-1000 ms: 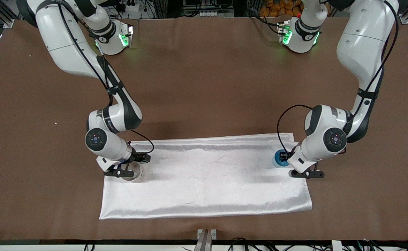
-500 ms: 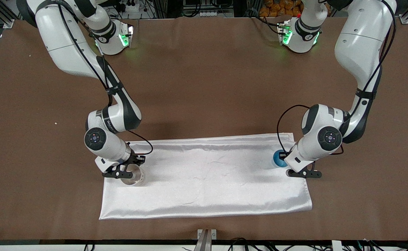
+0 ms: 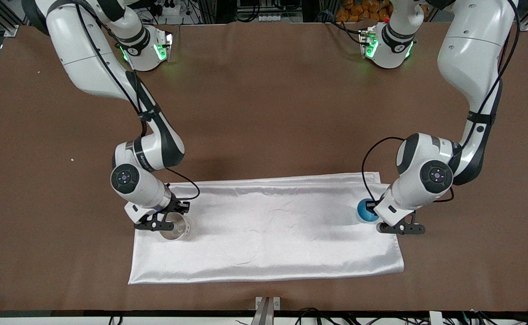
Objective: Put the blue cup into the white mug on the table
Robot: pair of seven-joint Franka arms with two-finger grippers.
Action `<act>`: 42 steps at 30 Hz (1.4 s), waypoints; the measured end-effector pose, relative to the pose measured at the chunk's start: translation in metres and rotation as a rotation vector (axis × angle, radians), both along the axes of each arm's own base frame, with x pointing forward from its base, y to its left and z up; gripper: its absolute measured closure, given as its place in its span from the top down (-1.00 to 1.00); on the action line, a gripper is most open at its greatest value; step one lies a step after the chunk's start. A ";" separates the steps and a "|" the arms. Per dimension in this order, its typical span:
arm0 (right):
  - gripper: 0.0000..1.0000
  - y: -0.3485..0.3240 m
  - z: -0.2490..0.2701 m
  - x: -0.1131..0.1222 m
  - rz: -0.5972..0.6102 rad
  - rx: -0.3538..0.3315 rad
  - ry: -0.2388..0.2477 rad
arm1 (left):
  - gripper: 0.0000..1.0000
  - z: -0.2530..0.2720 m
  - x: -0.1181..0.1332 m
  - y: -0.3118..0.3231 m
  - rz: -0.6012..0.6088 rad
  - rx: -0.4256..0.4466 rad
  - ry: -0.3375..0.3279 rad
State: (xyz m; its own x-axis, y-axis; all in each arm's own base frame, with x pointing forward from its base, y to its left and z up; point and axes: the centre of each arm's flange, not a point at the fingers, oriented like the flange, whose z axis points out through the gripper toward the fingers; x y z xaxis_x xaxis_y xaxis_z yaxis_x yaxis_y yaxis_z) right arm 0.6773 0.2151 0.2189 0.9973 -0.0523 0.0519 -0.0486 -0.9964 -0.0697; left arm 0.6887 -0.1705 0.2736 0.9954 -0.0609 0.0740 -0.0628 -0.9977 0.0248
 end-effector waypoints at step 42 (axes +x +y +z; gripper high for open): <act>-0.86 0.212 0.035 -0.246 0.004 0.048 -0.025 | -0.92 0.194 -0.048 -0.026 -0.038 0.071 -0.038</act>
